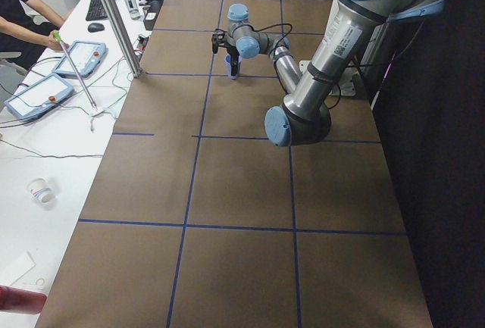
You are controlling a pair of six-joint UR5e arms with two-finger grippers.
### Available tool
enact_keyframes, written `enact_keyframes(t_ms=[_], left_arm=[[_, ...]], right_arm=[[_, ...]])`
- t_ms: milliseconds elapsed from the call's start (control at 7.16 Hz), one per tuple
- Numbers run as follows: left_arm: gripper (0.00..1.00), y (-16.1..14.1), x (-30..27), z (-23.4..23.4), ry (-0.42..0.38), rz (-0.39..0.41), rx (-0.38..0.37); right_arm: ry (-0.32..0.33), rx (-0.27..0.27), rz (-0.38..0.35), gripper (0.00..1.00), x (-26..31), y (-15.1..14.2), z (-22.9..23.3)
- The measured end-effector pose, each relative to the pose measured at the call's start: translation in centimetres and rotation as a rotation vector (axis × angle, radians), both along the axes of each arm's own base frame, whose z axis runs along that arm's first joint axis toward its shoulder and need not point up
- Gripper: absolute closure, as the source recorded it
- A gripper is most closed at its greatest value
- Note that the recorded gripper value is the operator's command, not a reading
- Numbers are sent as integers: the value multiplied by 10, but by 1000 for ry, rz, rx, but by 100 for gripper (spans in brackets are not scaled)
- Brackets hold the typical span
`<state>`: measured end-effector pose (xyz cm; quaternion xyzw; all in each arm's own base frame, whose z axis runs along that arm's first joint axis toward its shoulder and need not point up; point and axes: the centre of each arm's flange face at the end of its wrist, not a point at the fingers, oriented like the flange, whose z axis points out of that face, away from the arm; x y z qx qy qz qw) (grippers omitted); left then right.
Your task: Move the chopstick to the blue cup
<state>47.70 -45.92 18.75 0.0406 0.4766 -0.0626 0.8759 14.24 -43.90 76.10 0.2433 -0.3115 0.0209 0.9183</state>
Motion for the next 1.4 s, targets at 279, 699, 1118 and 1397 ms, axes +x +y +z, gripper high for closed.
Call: enact_keyframes(t_ms=[279,699,1118,1397], left_arm=[[0,6,-10,-1,11,-2,8],[0,10,-16,0,17,-2,13],[0,9,-16,0,17,-2,14],[0,9,-16,0,17,-3,13]], right_arm=[[11,75,0,98,2,1,-15],[26,157,89,98,42,31,-33],[55,244,177,98,73,61,-87],[10,245,178,97,69,40,-129]])
